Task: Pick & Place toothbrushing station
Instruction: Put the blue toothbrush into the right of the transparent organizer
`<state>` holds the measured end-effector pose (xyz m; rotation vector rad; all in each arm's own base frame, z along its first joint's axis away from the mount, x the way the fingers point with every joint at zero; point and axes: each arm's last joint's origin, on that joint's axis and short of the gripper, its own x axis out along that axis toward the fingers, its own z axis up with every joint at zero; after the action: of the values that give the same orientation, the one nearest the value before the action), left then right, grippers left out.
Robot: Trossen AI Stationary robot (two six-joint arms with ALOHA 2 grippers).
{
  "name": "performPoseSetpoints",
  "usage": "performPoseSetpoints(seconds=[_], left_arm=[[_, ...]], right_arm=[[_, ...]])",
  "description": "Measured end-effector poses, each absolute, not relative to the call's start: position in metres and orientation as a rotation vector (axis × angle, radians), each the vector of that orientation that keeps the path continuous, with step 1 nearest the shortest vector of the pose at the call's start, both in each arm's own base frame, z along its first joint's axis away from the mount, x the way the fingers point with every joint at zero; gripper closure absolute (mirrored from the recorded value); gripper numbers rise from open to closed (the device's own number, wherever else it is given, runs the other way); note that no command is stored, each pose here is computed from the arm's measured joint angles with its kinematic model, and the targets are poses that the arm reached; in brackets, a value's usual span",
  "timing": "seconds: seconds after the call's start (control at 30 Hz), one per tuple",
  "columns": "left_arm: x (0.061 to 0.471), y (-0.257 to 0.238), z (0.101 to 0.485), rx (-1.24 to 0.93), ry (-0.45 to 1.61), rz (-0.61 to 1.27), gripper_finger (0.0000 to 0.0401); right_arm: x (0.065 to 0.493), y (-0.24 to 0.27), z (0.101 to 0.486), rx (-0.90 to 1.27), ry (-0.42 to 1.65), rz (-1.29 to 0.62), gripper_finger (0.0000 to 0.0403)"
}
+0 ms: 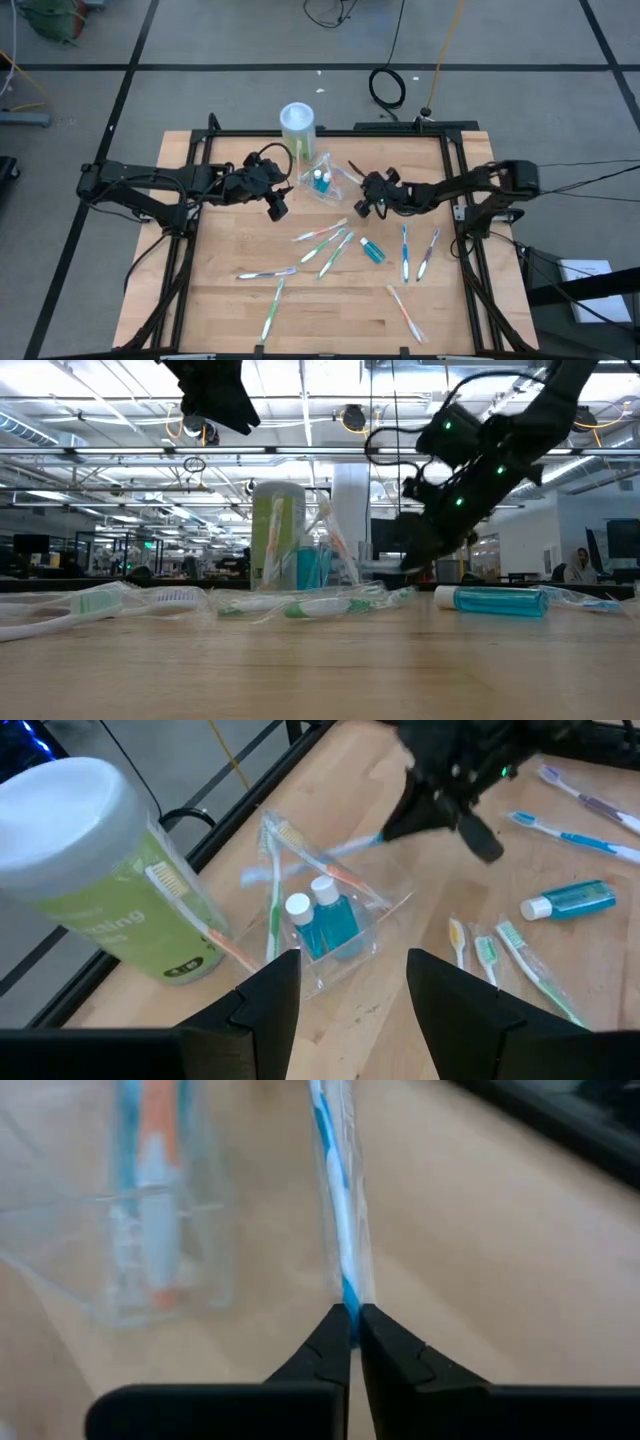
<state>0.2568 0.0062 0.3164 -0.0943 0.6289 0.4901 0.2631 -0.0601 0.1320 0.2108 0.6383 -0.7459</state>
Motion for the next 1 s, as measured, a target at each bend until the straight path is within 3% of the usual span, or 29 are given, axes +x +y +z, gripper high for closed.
performPoseSetpoints(seconds=[0.3,0.6,0.8,1.0], left_arm=[[0.257,-0.002,0.317,-0.089,0.627,0.456,0.021],[0.267,-0.006,0.318,-0.141,0.548,0.449,0.021],[0.298,-0.004,0.311,-0.091,0.444,0.438,0.021],[0.325,-0.002,0.3,-0.01,0.378,0.37,0.021]], right_arm=[[0.238,-0.041,0.201,0.127,0.416,-0.811,0.0402],[0.232,-0.005,0.251,0.052,0.138,-0.52,0.0401],[0.234,0.011,0.267,-0.025,0.016,-0.307,0.0401],[0.229,0.015,0.278,-0.08,-0.05,-0.28,0.0402]])
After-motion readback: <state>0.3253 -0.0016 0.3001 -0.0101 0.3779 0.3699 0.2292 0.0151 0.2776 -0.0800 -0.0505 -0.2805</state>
